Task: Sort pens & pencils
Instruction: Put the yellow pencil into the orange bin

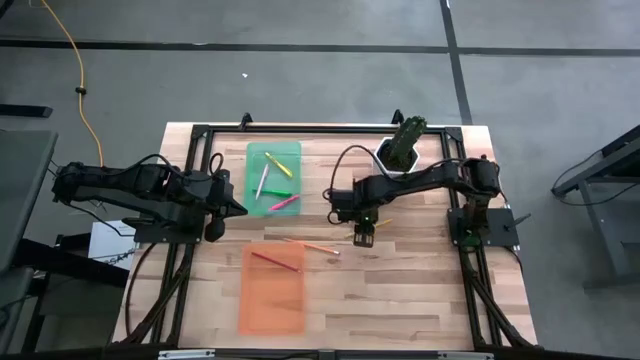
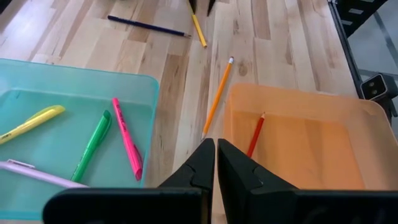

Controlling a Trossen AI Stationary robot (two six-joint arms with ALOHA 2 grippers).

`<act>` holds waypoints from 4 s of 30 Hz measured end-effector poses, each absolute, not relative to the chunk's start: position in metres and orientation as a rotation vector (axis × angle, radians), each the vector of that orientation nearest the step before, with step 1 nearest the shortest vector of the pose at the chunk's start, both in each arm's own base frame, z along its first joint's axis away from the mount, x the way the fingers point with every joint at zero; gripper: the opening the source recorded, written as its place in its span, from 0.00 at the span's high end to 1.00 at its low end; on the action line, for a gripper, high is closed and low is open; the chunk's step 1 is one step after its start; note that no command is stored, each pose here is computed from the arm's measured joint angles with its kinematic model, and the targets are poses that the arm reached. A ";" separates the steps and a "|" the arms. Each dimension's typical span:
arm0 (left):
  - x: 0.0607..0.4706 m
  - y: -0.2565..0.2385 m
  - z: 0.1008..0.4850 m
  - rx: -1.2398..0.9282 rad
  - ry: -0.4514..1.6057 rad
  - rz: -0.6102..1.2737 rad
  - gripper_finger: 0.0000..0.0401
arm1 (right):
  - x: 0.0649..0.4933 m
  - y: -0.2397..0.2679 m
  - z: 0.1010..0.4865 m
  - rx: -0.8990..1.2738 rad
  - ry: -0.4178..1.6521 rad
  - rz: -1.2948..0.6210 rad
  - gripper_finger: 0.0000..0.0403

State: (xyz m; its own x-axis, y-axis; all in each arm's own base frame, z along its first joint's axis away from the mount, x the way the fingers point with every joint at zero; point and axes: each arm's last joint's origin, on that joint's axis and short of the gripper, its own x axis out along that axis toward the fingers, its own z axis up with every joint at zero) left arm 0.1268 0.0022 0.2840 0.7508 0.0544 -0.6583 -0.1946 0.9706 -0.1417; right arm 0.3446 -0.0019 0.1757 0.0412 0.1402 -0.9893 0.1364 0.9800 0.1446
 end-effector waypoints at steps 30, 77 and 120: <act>0.127 0.004 0.284 -0.259 0.691 0.237 0.98 | 0.314 -0.009 0.164 -0.013 1.442 0.171 0.70; 0.144 0.005 0.277 -0.297 0.730 0.290 0.98 | 0.309 -0.014 0.141 -0.132 1.411 0.240 0.81; 0.144 0.005 0.277 -0.293 0.731 0.287 0.98 | 0.311 -0.022 0.141 -0.100 1.411 0.107 0.83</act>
State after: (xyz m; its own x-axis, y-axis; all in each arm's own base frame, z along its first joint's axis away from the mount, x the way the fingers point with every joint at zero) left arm 0.1441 0.0052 0.2768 0.7093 0.1536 -0.6879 -0.3558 0.9205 -0.1613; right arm 0.3106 -0.0222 0.1415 0.1560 0.0150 -0.9876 -0.1341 0.9909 -0.0061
